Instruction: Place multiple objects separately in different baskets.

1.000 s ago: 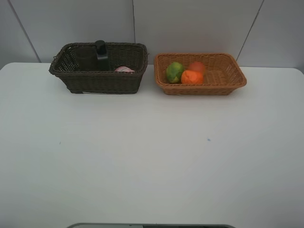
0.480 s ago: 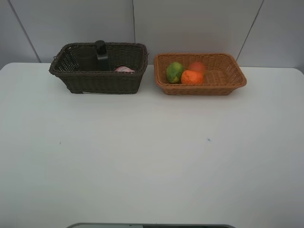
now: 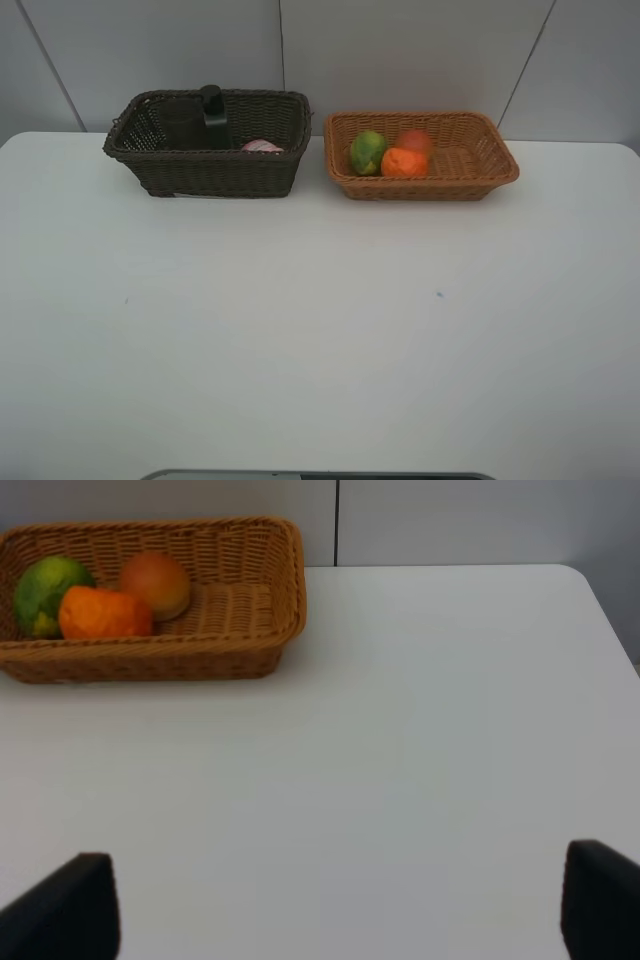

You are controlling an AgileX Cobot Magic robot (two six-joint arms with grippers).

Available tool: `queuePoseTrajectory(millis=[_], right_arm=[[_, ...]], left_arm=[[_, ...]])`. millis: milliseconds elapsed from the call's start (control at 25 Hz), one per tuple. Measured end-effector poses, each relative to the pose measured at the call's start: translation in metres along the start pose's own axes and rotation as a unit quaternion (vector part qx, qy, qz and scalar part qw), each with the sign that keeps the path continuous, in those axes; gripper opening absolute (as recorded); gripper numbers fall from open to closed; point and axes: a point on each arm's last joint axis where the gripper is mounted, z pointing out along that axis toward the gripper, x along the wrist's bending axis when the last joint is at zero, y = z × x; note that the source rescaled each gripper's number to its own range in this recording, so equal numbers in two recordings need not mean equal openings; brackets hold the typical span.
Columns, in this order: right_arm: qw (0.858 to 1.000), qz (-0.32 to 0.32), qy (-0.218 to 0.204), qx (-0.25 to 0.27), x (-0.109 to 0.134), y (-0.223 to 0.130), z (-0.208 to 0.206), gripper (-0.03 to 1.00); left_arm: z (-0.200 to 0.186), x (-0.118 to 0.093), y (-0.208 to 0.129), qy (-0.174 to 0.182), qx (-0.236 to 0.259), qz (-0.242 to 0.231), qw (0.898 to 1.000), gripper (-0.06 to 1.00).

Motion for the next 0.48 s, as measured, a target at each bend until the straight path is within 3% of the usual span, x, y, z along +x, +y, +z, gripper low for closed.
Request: queuePoseTrajectory(millis=[480], right_arm=[[1.000, 0.000, 0.000, 0.000, 0.0000, 0.0000, 0.0000, 0.88]], left_arm=[[0.0000, 0.0000, 0.0000, 0.000, 0.000, 0.000, 1.000, 1.00]])
